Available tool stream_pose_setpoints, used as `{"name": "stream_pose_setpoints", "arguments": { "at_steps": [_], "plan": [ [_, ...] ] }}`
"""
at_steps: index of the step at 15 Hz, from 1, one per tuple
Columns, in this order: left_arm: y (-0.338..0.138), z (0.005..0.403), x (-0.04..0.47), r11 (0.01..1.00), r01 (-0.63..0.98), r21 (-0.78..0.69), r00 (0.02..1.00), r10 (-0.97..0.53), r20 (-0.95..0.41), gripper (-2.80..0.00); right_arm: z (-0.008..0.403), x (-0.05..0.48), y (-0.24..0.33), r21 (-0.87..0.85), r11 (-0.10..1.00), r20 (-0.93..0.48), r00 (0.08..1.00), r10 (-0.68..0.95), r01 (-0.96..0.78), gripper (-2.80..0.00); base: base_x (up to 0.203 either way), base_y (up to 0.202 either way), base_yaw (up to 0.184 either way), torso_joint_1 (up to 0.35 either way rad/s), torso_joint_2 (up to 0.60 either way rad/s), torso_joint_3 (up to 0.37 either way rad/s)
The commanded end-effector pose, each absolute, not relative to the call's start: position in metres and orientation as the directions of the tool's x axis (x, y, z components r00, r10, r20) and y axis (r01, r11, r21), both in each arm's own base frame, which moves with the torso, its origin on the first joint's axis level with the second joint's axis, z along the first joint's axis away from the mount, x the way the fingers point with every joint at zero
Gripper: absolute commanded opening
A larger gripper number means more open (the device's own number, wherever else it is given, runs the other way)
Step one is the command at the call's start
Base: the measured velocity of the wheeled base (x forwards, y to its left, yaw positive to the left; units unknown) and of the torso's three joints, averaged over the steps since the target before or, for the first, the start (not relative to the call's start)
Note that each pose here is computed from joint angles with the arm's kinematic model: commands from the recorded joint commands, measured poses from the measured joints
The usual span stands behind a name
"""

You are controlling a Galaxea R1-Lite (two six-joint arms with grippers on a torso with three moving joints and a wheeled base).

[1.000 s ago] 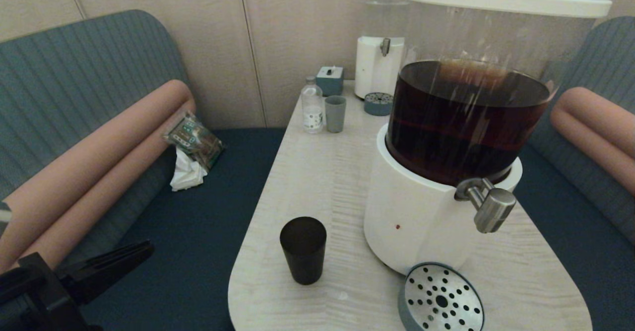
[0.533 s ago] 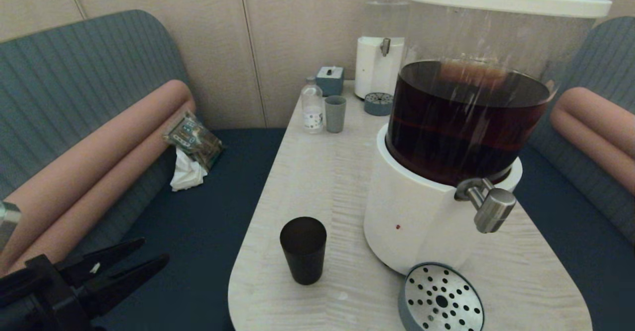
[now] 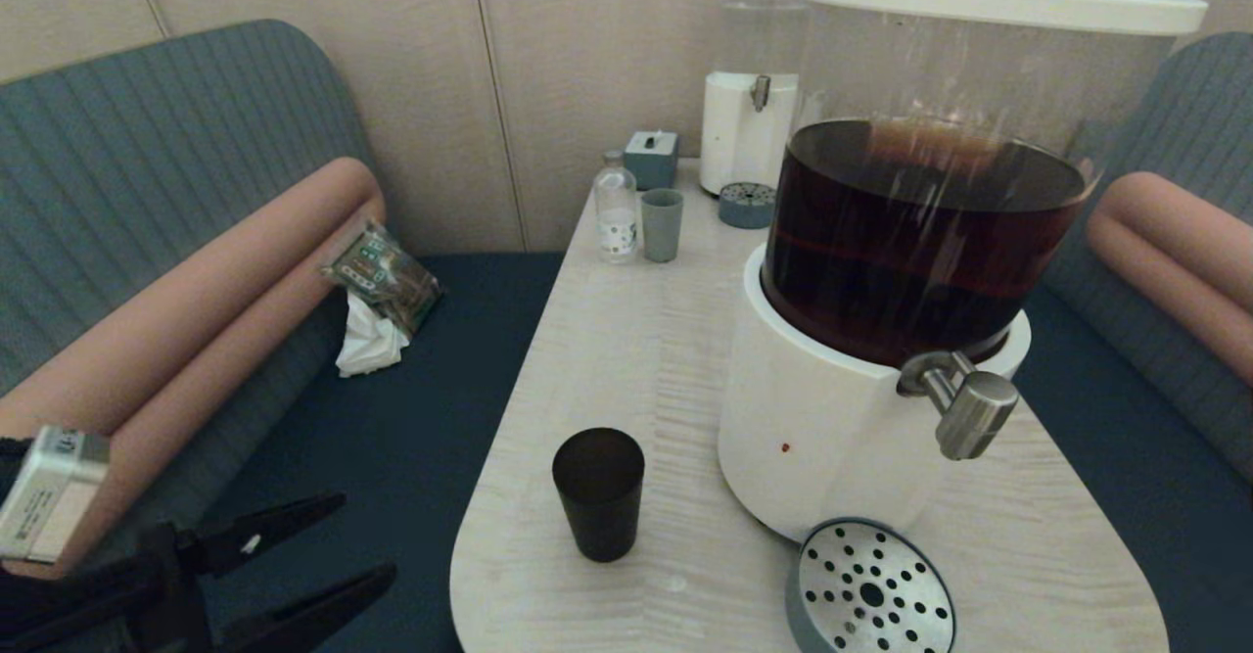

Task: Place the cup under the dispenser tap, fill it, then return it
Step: Pick up the cup

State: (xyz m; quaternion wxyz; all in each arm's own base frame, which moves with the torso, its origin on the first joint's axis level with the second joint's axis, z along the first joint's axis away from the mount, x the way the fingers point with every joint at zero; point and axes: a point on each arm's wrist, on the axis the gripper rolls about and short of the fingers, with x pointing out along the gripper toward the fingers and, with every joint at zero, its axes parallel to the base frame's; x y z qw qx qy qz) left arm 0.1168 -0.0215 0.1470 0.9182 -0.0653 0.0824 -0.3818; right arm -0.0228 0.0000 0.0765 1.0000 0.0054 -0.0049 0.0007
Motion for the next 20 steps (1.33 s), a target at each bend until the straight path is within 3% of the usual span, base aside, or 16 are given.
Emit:
{"name": "stream_pose_setpoints", "arguments": {
  "at_steps": [1, 8, 13, 20],
  "plan": [
    [-0.023, 0.135, 0.126, 0.634, 0.745, -0.209, 0.626, -0.772, -0.108, 0.0, 0.074, -0.023, 0.0, 0.011, 1.0, 0.008, 1.0, 0.002, -0.002, -2.8, 0.0, 0.0, 0.0, 0.0, 0.0, 0.0],
    [-0.026, 0.118, 0.16, 0.579, 0.799, -0.163, 0.574, -0.815, -0.08, 0.0, 0.074, -0.023, 0.0, 0.011, 1.0, 0.008, 1.0, 0.002, -0.002, -2.8, 0.0, 0.0, 0.0, 0.0, 0.0, 0.0],
    [-0.028, 0.095, 0.178, 0.483, 0.868, -0.118, 0.466, -0.873, -0.145, 0.0, 0.074, -0.023, 0.0, 0.011, 1.0, 0.008, 1.0, 0.002, -0.002, -2.8, 0.0, 0.0, 0.0, 0.0, 0.0, 0.0],
    [-0.032, 0.095, 0.225, 0.455, 0.889, -0.059, 0.445, -0.886, -0.131, 0.0, 0.074, -0.023, 0.0, 0.011, 1.0, 0.008, 1.0, 0.002, -0.002, -2.8, 0.0, 0.0, 0.0, 0.0, 0.0, 0.0]
  ]
}}
